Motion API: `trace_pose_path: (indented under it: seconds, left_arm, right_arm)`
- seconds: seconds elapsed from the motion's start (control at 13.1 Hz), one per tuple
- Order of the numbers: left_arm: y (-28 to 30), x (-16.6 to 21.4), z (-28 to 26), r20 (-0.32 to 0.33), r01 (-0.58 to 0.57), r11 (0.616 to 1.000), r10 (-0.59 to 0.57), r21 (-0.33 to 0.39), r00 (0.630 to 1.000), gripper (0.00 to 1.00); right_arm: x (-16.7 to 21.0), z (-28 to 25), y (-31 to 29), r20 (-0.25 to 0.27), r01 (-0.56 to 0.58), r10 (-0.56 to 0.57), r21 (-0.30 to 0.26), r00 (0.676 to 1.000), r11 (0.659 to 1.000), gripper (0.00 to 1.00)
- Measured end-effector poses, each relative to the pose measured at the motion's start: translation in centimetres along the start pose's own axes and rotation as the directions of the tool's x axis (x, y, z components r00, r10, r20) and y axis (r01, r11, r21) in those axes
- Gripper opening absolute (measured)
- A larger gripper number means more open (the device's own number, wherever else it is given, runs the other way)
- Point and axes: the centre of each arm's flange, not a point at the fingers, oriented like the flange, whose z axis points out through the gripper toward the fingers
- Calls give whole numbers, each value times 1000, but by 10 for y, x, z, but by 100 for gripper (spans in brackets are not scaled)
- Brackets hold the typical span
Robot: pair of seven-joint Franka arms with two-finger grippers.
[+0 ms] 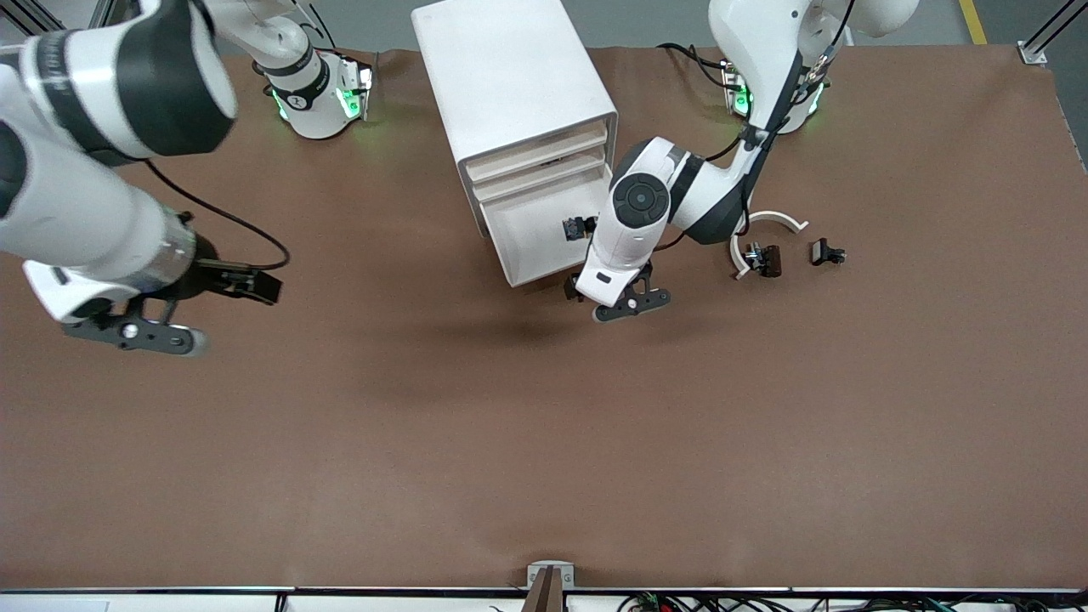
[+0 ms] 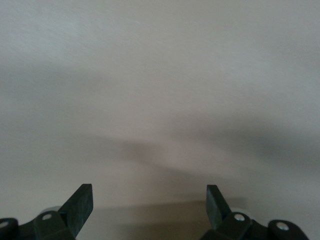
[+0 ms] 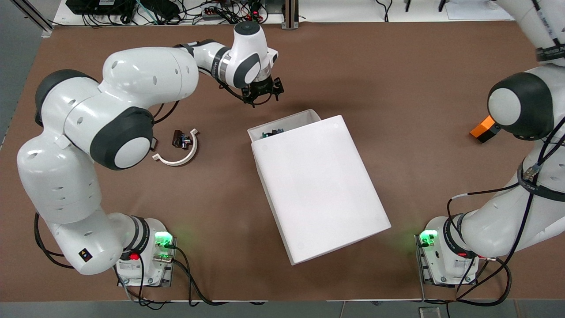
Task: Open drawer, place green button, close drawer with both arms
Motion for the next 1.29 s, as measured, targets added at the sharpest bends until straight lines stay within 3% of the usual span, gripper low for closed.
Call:
trace_pose_path:
  seconds: [0.91, 1.29]
  left_arm:
    - [30, -57, 45, 64, -71, 997, 71, 4, 995, 100]
    - [40, -80, 52, 89, -22, 1000, 21, 9, 996, 100]
  right_arm:
    - [-4, 27, 190, 61, 97, -99, 44, 993, 994, 100]
    - [-5, 33, 210, 72, 96, -100, 52, 992, 994, 100]
